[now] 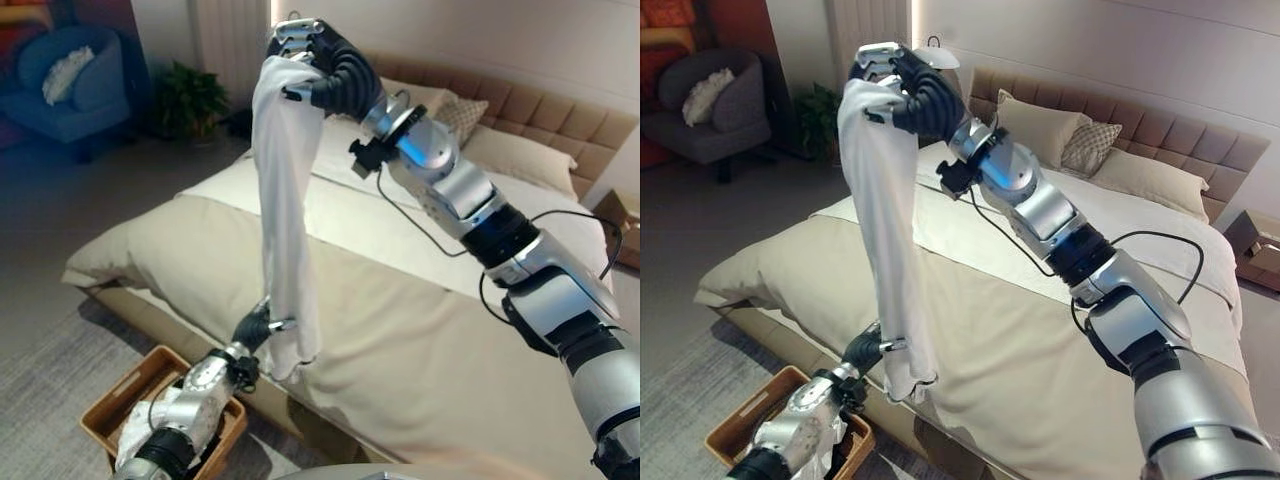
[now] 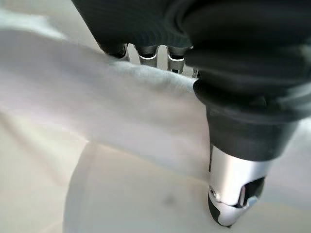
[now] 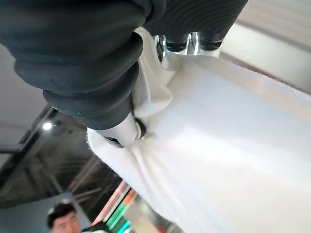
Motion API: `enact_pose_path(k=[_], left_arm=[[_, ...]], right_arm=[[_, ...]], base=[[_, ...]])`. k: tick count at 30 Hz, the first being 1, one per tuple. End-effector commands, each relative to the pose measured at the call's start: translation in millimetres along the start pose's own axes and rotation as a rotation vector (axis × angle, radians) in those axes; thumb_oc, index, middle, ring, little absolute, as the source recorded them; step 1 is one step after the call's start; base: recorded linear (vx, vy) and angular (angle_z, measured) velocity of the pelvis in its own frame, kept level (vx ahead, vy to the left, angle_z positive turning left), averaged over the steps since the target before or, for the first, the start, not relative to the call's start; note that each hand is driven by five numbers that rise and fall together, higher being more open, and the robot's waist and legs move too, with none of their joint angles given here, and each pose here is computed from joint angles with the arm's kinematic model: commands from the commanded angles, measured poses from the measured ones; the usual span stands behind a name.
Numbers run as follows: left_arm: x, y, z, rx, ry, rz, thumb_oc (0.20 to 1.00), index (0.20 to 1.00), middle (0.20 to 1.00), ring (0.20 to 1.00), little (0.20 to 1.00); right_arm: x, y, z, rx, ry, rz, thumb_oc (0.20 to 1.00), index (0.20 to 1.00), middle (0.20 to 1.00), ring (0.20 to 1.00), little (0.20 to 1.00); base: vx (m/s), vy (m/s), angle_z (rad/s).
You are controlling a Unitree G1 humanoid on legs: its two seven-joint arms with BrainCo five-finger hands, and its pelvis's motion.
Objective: Pick up clothes into the bucket
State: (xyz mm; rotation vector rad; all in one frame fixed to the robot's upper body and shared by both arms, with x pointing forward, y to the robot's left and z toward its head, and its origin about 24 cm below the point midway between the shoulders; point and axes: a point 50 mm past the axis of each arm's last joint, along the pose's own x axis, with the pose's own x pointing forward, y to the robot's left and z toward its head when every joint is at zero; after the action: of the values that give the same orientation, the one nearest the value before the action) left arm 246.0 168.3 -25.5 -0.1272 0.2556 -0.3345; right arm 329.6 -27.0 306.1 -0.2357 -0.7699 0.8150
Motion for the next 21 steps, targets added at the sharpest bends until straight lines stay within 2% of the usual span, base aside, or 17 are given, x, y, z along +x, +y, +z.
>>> enact_pose_path(k=[1, 7, 11, 12, 16, 21], left_arm=[[25.5, -3.1, 55.7, 0.195, -0.244, 0.081, 1.0, 1.0, 1.0, 1.0, 1.0], [33.7, -20.0, 80.4, 0.261, -0.373, 0.122, 1.0, 1.0, 1.0, 1.0, 1.0], [30.7, -23.0, 92.2, 0.383, -0.438, 0.146, 1.0, 1.0, 1.0, 1.0, 1.0], [27.8, -21.4, 99.9, 0.471, -0.487, 0.195, 1.0, 1.0, 1.0, 1.0, 1.0], [21.6, -22.9, 107.2, 0.546, -0.548, 0.242, 1.0, 1.0, 1.0, 1.0, 1.0], [15.4, -25.0, 110.2, 0.522, -0.575, 0.233, 1.0, 1.0, 1.0, 1.0, 1.0]], right_arm=[[1.1, -17.3, 30.2, -0.061, -0.098, -0.031, 0.2, 0.2, 0.2, 0.2, 0.2], [-11.4, -22.7, 32.2, -0.087, -0.093, -0.036, 0.2, 0.2, 0.2, 0.2, 0.2], [-19.8, -27.6, 28.9, -0.108, -0.067, -0.045, 0.2, 0.2, 0.2, 0.2, 0.2], [-21.2, -28.8, 27.2, -0.114, -0.06, -0.049, 0.2, 0.2, 0.2, 0.2, 0.2], [-19.0, -31.9, 30.0, -0.119, -0.065, -0.067, 0.2, 0.2, 0.2, 0.2, 0.2], [-19.4, -34.3, 28.4, -0.121, -0.057, -0.085, 0.2, 0.2, 0.2, 0.2, 0.2]], base=[[-0.02, -0.009, 0.06], [-0.01, -0.01, 0.08], [0.0, -0.003, 0.03], [-0.01, -0.013, 0.03], [0.0, -0.005, 0.02], [0.0, 0.0, 0.0]])
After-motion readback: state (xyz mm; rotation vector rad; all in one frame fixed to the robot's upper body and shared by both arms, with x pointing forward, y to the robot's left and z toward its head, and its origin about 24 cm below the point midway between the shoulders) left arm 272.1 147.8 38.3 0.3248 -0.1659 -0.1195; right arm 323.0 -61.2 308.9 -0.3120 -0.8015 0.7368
